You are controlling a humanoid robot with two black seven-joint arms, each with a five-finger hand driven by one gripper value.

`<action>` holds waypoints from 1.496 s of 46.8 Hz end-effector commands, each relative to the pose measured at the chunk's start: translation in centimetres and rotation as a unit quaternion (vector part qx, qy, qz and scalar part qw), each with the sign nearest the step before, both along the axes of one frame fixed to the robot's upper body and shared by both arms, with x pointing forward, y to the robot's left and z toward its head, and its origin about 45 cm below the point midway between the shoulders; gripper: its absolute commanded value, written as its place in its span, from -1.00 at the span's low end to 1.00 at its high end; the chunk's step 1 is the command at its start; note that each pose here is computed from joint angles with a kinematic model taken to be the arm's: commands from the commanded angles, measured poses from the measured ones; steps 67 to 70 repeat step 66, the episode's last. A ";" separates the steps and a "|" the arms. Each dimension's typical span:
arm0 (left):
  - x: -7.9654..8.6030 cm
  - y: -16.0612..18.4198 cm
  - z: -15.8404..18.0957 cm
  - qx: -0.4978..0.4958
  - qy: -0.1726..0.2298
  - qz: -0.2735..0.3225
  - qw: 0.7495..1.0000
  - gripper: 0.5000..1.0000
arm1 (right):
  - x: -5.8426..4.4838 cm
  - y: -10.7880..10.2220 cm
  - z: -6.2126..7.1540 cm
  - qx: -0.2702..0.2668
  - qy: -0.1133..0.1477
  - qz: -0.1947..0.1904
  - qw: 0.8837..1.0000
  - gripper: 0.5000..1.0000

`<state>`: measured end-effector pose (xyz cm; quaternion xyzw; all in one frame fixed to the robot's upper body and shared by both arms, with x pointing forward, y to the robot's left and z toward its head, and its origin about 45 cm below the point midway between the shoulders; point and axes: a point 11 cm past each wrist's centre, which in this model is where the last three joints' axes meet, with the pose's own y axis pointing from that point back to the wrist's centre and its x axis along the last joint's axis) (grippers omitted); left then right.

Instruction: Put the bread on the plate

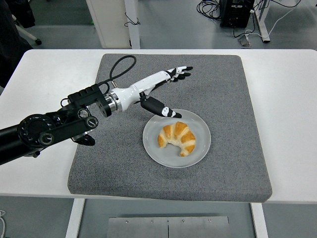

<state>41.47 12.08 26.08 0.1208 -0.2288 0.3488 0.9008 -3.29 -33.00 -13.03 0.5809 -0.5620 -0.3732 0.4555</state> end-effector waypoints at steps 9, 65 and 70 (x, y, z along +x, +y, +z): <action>2.1 4.5 1.3 -0.129 0.051 0.109 0.984 0.89 | 0.0 0.0 0.0 0.000 0.000 0.001 1.000 1.00; 7.7 13.4 -6.0 -0.399 0.180 0.343 0.831 0.88 | 1.8 0.4 0.0 0.008 -0.016 0.000 1.000 1.00; 7.7 13.4 -6.0 -0.400 0.180 0.343 0.831 0.89 | 1.8 0.5 0.0 0.009 -0.016 -0.001 1.000 1.00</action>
